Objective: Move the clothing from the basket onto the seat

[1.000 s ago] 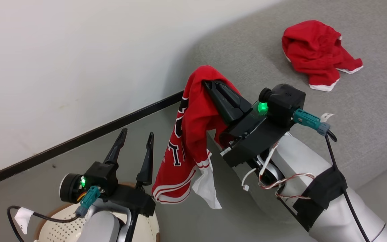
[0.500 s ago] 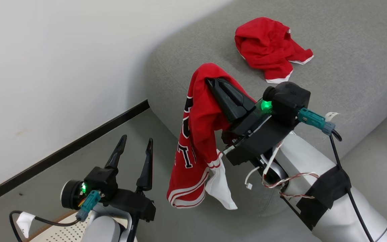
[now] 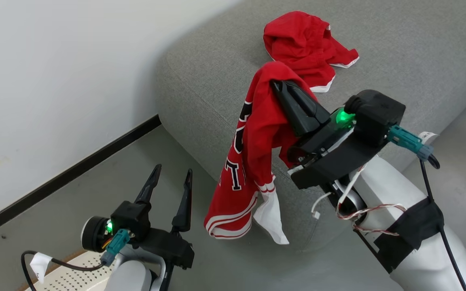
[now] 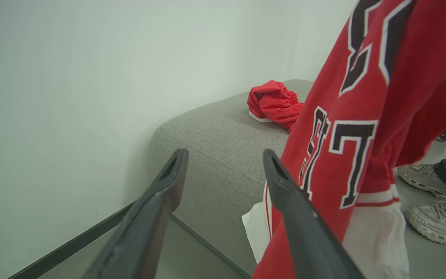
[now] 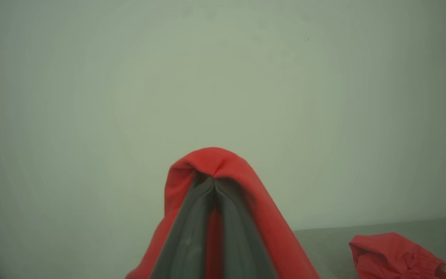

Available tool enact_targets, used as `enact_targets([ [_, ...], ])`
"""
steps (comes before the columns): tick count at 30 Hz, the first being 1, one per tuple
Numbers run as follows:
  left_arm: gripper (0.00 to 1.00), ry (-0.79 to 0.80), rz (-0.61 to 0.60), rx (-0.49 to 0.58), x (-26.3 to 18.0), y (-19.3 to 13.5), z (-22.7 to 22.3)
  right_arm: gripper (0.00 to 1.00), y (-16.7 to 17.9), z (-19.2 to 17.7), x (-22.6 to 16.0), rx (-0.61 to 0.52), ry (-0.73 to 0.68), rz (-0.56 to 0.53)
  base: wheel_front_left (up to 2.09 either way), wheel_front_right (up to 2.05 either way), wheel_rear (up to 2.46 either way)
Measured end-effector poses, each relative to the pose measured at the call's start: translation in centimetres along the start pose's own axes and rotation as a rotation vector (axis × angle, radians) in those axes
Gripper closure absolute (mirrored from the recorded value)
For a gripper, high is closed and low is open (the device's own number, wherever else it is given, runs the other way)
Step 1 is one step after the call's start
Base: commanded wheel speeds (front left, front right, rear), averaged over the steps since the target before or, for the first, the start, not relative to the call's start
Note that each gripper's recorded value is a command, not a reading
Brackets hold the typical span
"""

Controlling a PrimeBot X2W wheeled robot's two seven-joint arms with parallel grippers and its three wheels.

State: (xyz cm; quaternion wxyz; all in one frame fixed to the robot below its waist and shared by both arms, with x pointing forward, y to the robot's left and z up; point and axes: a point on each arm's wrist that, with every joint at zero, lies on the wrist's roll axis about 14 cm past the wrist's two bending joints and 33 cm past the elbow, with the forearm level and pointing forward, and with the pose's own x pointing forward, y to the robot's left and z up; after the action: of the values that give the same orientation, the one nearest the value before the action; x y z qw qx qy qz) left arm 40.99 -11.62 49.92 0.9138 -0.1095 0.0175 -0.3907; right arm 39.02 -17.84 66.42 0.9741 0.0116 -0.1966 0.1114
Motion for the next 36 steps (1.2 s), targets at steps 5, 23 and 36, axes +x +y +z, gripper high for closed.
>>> enact_targets([
  [5, 0.00, 0.023, -0.005, -0.008, 0.2, 0.0, -0.9, 1.00, -1.6, 0.2, 0.0, -0.027, -0.001, -0.033, 0.00, 0.00, 0.00],
  [23, 0.00, 0.062, -0.014, -0.045, 0.8, 0.4, -2.9, 1.00, -9.0, 4.3, 1.4, -0.233, -0.049, -0.143, 0.00, 0.00, 0.00],
  [36, 0.00, 0.119, -0.027, -0.061, 1.0, 1.3, -5.7, 1.00, -15.8, 6.7, 2.4, -0.357, -0.042, -0.270, 0.00, 0.00, 0.00],
])
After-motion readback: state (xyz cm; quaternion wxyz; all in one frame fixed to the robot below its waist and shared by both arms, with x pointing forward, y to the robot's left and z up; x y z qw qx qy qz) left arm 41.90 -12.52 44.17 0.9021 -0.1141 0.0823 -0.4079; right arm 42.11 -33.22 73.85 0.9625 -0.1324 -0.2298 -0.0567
